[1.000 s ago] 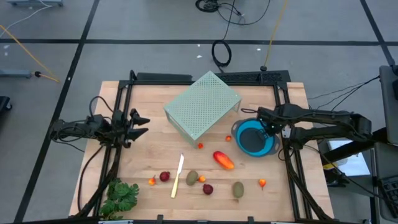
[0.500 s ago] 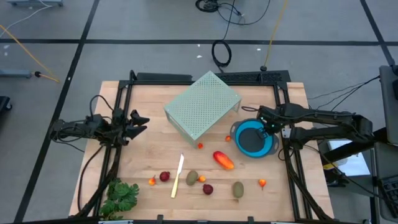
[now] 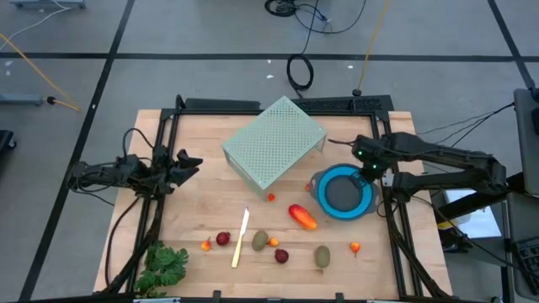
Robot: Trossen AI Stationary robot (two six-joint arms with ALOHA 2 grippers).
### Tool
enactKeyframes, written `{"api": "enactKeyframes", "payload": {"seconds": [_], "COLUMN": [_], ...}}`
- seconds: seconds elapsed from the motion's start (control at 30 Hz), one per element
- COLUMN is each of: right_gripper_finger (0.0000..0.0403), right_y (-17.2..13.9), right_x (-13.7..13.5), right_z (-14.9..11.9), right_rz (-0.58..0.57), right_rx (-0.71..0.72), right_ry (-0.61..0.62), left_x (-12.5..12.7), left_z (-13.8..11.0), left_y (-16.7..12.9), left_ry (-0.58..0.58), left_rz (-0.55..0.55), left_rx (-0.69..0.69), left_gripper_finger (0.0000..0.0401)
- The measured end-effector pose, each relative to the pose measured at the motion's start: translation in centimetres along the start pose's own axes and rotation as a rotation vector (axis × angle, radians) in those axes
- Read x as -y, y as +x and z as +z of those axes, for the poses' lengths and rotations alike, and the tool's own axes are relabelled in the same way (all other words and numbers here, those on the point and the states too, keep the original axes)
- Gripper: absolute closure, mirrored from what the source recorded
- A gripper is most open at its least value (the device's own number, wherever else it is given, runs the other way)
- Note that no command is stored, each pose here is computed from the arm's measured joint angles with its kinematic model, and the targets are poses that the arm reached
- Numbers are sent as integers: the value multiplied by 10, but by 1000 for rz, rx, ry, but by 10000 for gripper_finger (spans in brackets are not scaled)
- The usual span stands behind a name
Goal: Pick & Place Fruit
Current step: Put the blue strainer bowl on the shelf
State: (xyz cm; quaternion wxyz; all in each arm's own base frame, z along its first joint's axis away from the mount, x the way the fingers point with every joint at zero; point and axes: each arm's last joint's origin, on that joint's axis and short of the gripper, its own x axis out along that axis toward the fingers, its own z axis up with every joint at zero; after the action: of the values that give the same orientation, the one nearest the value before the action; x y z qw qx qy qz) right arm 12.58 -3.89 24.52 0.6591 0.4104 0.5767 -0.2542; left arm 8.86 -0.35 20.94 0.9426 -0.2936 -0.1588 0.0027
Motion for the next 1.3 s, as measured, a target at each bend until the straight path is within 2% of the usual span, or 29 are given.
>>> {"api": "enactKeyframes", "payload": {"seconds": [0.23, 0.43, 0.6, 0.77, 0.9, 1.0, 1.17, 1.3], "right_gripper_finger": [401, 401, 401, 400, 400, 400, 400, 400], "right_y": [-14, -28, -43, -55, -61, -62, -59, -55], "right_x": [-8, -20, -34, -48, -56, -60, -64, -69], "right_z": [-3, -4, 2, 8, 12, 13, 16, 23], "right_rz": [111, 229, 349, 459, 532, 559, 559, 559], "right_rx": [-59, -68, 5, 105, 161, 174, 168, 190], "right_ry": [-24, -65, -88, -107, -110, -113, -103, -107], "left_x": [1, 2, 1, -1, -1, -1, -1, 0], "left_z": [2, 5, 4, 2, 2, 2, 2, 5], "left_y": [0, 0, 0, 0, 0, 0, 0, 0], "left_ry": [152, 175, 185, 268, 290, 300, 380, 387], "left_rz": [6, -9, 17, 58, 58, 58, 73, 84], "left_rx": [24, 54, 50, 39, 38, 38, 40, 79], "left_gripper_finger": [174, 174, 174, 174, 174, 174, 174, 174]}}
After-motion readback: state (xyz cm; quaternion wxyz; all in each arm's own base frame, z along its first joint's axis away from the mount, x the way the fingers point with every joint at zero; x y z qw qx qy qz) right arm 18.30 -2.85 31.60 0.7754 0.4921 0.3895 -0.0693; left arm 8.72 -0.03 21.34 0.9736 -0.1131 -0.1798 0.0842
